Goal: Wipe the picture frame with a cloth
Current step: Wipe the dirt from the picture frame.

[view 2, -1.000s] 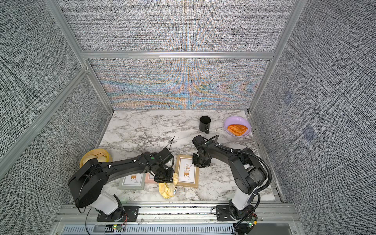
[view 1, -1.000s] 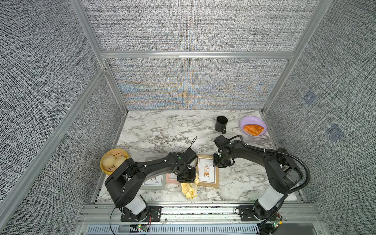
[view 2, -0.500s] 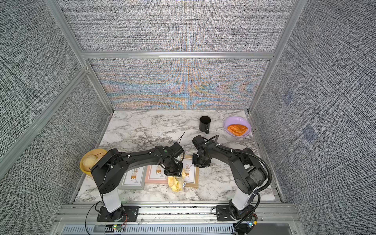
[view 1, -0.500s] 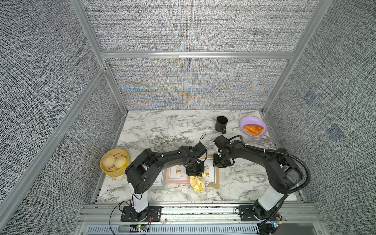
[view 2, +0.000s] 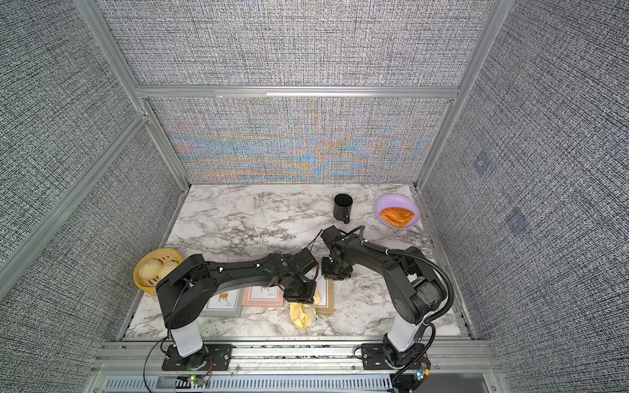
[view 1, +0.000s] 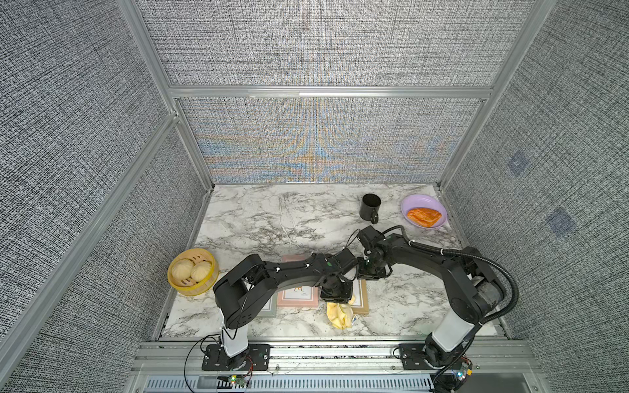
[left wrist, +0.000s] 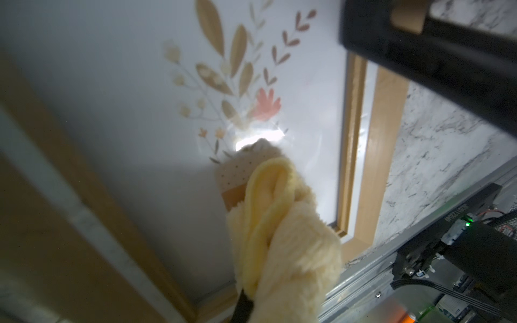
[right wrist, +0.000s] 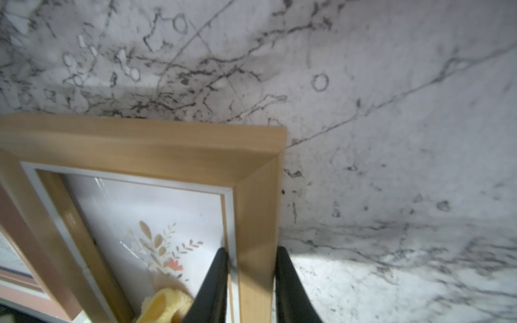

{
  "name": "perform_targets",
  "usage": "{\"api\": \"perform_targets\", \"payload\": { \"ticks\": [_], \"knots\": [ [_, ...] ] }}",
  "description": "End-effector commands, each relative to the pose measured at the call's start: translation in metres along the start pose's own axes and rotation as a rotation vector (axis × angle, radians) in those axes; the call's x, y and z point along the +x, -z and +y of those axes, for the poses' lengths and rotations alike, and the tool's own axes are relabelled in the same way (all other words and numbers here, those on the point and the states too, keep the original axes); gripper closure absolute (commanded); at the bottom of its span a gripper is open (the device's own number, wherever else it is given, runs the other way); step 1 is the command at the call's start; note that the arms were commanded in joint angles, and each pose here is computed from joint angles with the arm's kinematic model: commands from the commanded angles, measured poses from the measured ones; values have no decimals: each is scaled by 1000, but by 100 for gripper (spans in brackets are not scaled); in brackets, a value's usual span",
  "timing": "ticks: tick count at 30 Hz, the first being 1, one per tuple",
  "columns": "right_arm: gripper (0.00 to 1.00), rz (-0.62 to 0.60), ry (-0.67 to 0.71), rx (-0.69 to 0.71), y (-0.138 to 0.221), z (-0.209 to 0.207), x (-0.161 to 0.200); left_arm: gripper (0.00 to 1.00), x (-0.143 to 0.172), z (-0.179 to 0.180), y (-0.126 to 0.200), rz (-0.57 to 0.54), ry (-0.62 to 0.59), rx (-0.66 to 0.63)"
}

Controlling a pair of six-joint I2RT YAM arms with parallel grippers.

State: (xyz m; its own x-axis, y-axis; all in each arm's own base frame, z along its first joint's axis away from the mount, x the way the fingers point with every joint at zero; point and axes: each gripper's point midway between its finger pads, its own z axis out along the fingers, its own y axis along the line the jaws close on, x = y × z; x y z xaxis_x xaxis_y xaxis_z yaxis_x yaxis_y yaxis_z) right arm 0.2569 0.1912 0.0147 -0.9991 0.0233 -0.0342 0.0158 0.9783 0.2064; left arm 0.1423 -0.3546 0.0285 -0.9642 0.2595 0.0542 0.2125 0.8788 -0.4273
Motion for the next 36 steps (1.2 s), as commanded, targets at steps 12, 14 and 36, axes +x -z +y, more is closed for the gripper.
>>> {"api": "perform_targets", "payload": {
  "ticks": [12,14,36],
  "knots": [
    [76,-11,-6,88,-7,-19,4,100,-29,48,23,-35,74,-65],
    [76,-14,-5,87,-7,-19,5,100,-45,41,24,-64,59,-58],
    [76,-14,-18,95,-9,-21,9,100,-72,-3,8,-67,54,49]
  ]
}}
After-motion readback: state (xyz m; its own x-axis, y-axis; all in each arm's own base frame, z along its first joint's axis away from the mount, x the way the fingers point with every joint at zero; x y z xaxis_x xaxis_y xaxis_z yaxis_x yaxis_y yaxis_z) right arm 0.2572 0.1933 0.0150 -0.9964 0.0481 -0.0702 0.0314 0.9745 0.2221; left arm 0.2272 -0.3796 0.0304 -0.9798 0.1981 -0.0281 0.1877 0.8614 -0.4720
